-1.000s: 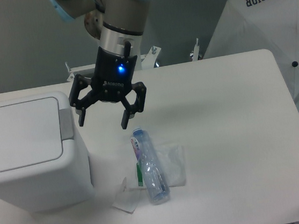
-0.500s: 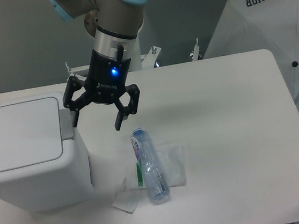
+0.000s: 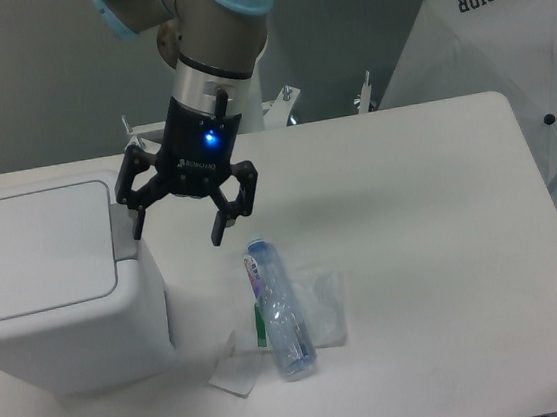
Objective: Open the trash can
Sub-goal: 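Lower the gripper finger onto the lid's edge and hook it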
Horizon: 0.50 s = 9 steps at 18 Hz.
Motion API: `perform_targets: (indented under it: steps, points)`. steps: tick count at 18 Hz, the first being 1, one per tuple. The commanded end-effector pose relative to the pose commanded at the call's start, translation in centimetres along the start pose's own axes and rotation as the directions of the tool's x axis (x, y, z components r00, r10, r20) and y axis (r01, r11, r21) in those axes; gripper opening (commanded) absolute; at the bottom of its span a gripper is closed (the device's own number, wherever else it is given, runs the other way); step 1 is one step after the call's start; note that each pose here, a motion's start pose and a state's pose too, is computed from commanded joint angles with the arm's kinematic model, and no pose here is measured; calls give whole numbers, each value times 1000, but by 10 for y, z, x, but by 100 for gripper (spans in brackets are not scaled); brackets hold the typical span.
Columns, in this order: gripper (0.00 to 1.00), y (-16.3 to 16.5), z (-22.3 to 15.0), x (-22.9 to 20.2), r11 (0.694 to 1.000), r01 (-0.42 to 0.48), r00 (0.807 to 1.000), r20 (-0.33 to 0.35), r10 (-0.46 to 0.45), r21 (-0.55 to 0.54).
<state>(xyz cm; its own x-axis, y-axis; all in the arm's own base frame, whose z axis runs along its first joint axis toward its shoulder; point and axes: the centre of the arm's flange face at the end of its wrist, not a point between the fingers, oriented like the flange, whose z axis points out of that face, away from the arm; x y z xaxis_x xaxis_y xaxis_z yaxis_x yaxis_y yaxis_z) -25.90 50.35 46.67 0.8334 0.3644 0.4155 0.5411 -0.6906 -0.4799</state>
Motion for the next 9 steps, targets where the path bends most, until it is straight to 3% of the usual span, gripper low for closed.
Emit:
perform_targets:
  steps: [9]
  points:
    - [100, 3, 3, -2, 1000, 5, 1000, -1, -5, -8]
